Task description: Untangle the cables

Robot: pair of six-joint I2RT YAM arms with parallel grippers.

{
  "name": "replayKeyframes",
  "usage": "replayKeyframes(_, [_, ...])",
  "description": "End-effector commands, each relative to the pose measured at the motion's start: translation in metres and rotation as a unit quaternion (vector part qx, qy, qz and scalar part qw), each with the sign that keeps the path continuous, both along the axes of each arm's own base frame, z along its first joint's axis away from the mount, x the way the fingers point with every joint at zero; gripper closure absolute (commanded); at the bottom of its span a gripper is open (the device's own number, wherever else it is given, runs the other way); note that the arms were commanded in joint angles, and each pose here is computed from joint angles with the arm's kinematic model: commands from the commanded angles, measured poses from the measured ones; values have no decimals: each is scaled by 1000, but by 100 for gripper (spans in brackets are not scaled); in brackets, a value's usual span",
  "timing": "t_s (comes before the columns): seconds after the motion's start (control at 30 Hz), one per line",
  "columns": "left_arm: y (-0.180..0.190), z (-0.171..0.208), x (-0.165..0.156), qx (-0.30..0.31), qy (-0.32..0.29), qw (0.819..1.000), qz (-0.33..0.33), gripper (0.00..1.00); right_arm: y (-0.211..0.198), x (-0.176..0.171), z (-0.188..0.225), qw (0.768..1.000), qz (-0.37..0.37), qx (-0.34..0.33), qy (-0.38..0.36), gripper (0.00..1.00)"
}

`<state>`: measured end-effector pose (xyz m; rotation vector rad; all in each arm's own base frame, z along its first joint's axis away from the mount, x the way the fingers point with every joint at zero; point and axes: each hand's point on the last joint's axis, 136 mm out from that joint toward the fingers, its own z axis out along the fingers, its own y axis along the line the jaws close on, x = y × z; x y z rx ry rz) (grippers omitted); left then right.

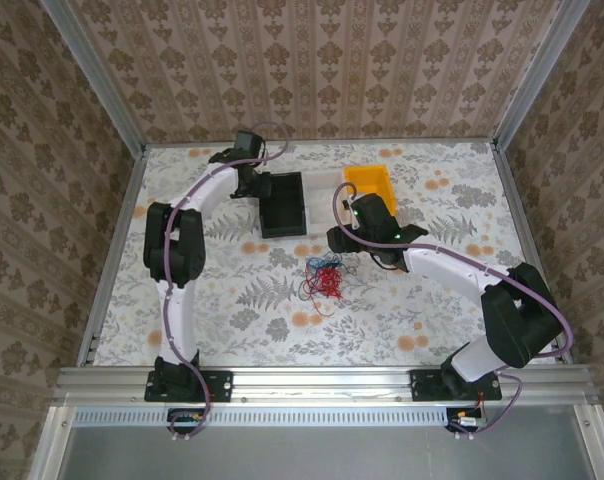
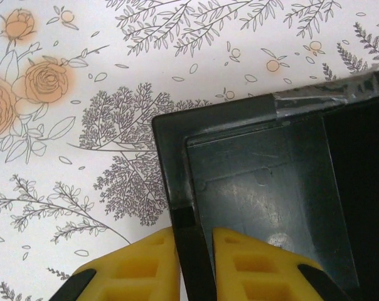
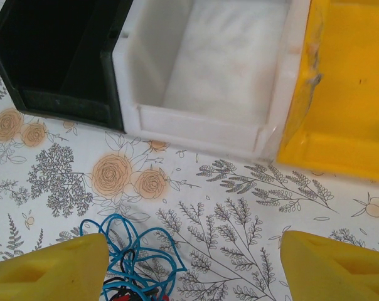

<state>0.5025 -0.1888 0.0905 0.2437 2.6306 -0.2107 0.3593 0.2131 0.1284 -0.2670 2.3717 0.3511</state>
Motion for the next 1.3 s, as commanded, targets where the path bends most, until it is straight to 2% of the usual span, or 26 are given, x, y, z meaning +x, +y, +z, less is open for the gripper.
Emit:
replayKeyframes(0.0, [4, -13, -16, 33, 42, 998, -46, 82, 1, 4, 9, 1000, 0, -2, -4, 26])
replayKeyframes(0.13, [0, -8, -24, 41, 49, 996, -62, 81, 2, 1, 4, 1000, 4, 0, 6, 26])
replayKeyframes(0.2, [-2, 0, -27, 40, 39, 997, -60, 74, 3, -1, 2, 1000, 8, 1, 9, 27])
replayKeyframes(0.23, [-3, 7, -29, 33, 31, 997, -55, 67, 3, -3, 0, 1000, 11, 1, 13, 28])
replayKeyframes(0.27, [-5, 17, -30, 24, 21, 998, -50, 59, 4, -5, -1, 1000, 17, 3, 15, 28])
replayKeyframes(0.37, [-7, 56, -31, 1, -23, 999, -28, 46, 7, -12, -3, 999, 35, 6, 24, 31])
replayKeyframes(0.53, [-16, 108, -51, -29, -81, 996, -14, 33, 17, -25, -11, 996, 76, 17, 48, 37])
replayKeyframes(0.6, [-31, 110, -69, -39, -81, 995, -42, 31, 20, -28, -15, 994, 85, 19, 65, 42])
replayKeyframes(0.67, [-62, 102, -101, -53, -65, 990, -112, 30, 24, -30, -18, 992, 94, 25, 77, 45])
replayKeyframes(0.83, [-110, 79, -176, -70, -30, 965, -251, 30, 26, -29, -24, 990, 100, 32, 90, 51])
replayKeyframes(0.93, [-121, 71, -203, -76, -19, 954, -288, 30, 26, -26, -28, 991, 95, 35, 92, 55])
replayKeyframes(1.1, [-122, 70, -218, -81, -24, 947, -309, 29, 27, -23, -31, 990, 93, 42, 101, 66])
replayKeyframes(1.27, [-124, 60, -227, -83, -17, 943, -323, 29, 27, -19, -32, 990, 91, 46, 100, 89])
